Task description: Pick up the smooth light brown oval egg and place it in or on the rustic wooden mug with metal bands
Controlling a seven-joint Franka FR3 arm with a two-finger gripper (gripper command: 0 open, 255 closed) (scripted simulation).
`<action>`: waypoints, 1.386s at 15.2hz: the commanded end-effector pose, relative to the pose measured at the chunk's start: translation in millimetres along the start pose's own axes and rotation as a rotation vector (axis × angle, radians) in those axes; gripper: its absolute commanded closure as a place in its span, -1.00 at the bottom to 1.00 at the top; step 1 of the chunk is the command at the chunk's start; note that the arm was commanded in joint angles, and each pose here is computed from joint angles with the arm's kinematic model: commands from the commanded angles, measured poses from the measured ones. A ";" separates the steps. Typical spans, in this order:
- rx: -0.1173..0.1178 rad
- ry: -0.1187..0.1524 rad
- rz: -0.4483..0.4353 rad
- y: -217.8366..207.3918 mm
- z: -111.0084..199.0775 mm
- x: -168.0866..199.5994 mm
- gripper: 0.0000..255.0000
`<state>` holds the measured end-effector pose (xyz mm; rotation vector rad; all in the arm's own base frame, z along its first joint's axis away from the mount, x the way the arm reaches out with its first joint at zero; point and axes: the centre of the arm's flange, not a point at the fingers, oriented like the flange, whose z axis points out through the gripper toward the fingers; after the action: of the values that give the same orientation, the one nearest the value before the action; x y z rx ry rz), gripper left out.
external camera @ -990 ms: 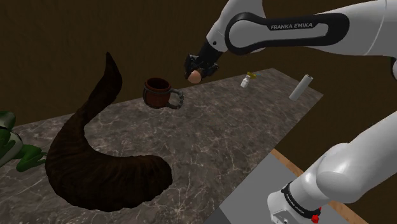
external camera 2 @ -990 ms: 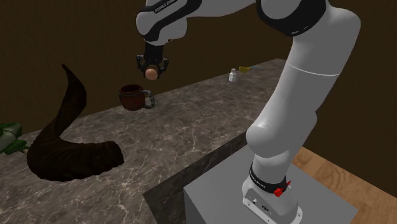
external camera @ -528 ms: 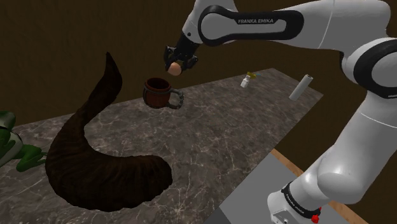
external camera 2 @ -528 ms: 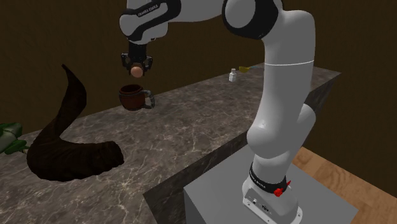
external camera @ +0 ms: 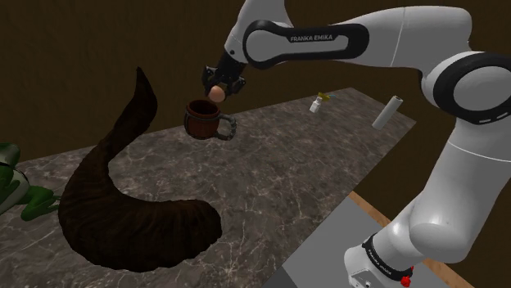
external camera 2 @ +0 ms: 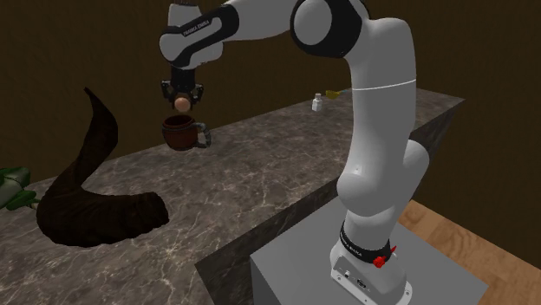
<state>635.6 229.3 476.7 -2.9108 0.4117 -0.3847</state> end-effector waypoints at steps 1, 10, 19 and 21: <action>0.000 0.001 0.000 2.5 10.3 -2.5 1.00; 0.000 0.001 0.000 8.2 36.3 -8.7 1.00; 0.000 0.000 0.000 8.2 36.3 -8.7 -1.00; 0.000 0.001 0.000 8.2 9.9 -8.7 -1.00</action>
<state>631.9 226.0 454.5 -2.9103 0.4112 -0.3858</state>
